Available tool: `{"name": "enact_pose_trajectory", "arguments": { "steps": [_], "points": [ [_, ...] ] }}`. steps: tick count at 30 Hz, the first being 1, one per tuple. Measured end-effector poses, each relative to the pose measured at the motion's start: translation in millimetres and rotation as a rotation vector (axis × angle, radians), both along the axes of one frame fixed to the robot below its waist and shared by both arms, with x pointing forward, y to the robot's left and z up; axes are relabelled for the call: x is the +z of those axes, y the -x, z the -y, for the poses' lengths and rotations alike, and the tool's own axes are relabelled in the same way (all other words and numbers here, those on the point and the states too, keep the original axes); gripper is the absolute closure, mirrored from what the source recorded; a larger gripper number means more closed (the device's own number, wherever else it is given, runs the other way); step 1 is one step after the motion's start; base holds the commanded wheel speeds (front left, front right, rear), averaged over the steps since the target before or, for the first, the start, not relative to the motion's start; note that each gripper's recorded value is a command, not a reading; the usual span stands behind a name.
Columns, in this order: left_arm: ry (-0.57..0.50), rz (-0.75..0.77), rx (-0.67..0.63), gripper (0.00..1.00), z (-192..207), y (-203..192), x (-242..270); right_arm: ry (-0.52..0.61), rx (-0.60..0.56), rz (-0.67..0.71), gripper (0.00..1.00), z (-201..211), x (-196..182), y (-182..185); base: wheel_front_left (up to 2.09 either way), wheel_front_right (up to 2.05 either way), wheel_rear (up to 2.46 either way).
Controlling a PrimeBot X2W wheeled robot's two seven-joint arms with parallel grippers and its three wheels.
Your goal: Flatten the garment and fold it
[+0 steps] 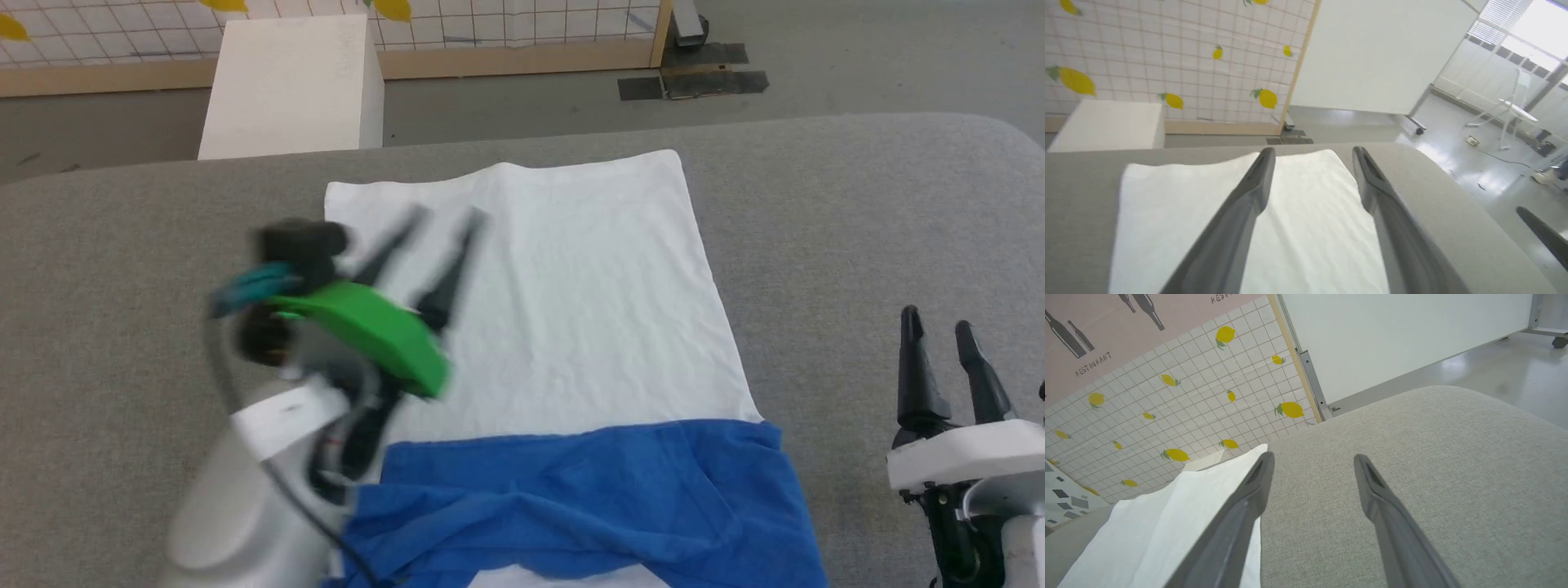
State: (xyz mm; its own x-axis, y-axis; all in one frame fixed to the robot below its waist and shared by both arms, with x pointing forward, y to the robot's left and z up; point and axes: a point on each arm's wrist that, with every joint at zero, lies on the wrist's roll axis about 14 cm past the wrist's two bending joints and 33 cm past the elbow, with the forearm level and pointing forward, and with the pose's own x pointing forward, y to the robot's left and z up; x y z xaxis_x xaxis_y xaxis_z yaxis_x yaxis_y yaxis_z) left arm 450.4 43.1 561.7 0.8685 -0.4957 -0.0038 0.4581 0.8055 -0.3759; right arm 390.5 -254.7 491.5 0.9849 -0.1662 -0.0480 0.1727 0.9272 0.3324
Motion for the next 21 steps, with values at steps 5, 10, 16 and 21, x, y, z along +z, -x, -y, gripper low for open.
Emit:
{"name": "enact_pose_trajectory", "arguments": {
  "steps": [5, 10, 16, 21],
  "points": [
    [-0.137, 0.278, 0.329, 0.00, -91.0, -20.1, 18.1, -0.008, 0.046, -0.059, 0.00, -11.1, -7.9, -3.1, 0.00, 0.00, 0.00],
    [-0.174, 0.232, 0.447, 0.00, -125.7, -16.5, -13.2, -0.009, 0.099, -0.150, 0.00, -20.8, -17.0, -19.5, 0.00, 0.00, 0.00],
    [-0.163, 0.226, 0.478, 0.00, -133.2, -21.9, -21.3, 0.035, 0.186, -0.301, 0.00, -33.0, -11.8, -76.2, 0.00, 0.00, 0.00],
    [-0.156, 0.219, 0.515, 0.00, -145.5, -32.9, -29.9, 0.125, 0.270, -0.396, 0.00, -53.5, 7.5, -141.1, 0.00, 0.00, 0.00]
  ]
}}
